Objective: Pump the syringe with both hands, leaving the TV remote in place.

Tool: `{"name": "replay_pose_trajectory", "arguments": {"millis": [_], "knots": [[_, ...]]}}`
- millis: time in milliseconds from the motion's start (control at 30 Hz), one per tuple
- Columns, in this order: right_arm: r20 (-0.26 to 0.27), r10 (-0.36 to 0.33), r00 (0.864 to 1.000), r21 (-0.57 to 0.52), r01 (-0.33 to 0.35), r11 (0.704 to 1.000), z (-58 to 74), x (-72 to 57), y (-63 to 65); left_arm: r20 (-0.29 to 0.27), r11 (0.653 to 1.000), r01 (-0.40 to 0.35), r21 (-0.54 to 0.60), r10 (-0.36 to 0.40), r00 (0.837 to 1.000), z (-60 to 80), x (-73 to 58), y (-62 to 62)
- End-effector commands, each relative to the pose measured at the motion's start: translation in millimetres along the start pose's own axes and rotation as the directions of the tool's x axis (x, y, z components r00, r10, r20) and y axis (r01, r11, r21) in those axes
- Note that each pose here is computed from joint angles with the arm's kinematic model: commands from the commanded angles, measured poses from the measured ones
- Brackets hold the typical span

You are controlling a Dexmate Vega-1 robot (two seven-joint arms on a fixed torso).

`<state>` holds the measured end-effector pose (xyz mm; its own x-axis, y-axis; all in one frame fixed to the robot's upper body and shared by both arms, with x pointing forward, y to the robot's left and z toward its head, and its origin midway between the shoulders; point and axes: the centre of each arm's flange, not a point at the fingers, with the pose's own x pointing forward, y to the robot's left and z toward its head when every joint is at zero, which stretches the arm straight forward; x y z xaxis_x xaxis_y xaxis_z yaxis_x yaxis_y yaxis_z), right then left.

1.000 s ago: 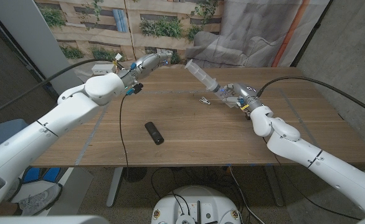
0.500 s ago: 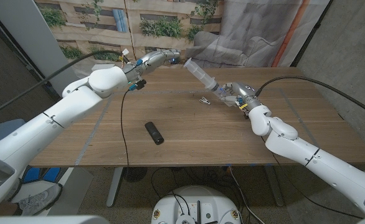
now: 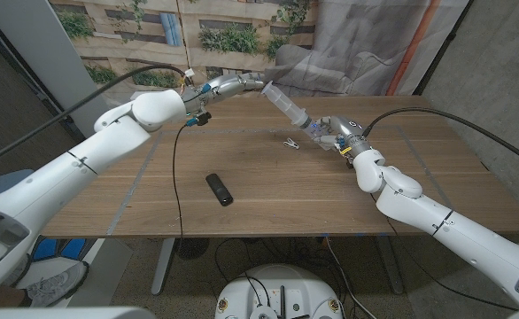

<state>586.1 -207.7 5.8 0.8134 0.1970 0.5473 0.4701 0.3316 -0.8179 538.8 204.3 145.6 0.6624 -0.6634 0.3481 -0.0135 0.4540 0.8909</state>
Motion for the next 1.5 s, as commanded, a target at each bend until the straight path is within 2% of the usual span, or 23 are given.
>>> {"name": "replay_pose_trajectory", "arguments": {"millis": [33,700,1500], "knots": [[0.004,-0.017,1.000,0.006,0.017,1.000,0.1,0.4,-2.2,-0.014,0.996,0.061,0.070,-0.060,0.998,0.9,9.9,-2.9],[0.004,-0.038,0.999,0.005,0.038,0.999,1.9,2.5,-2.5,-0.009,0.989,0.123,0.081,-0.123,0.992,-1.7,23.2,-9.4],[0.006,-0.058,0.998,0.020,0.058,0.998,5.8,6.4,1.9,-0.003,0.988,0.145,0.062,-0.145,0.989,-3.3,29.9,-15.2]]}}
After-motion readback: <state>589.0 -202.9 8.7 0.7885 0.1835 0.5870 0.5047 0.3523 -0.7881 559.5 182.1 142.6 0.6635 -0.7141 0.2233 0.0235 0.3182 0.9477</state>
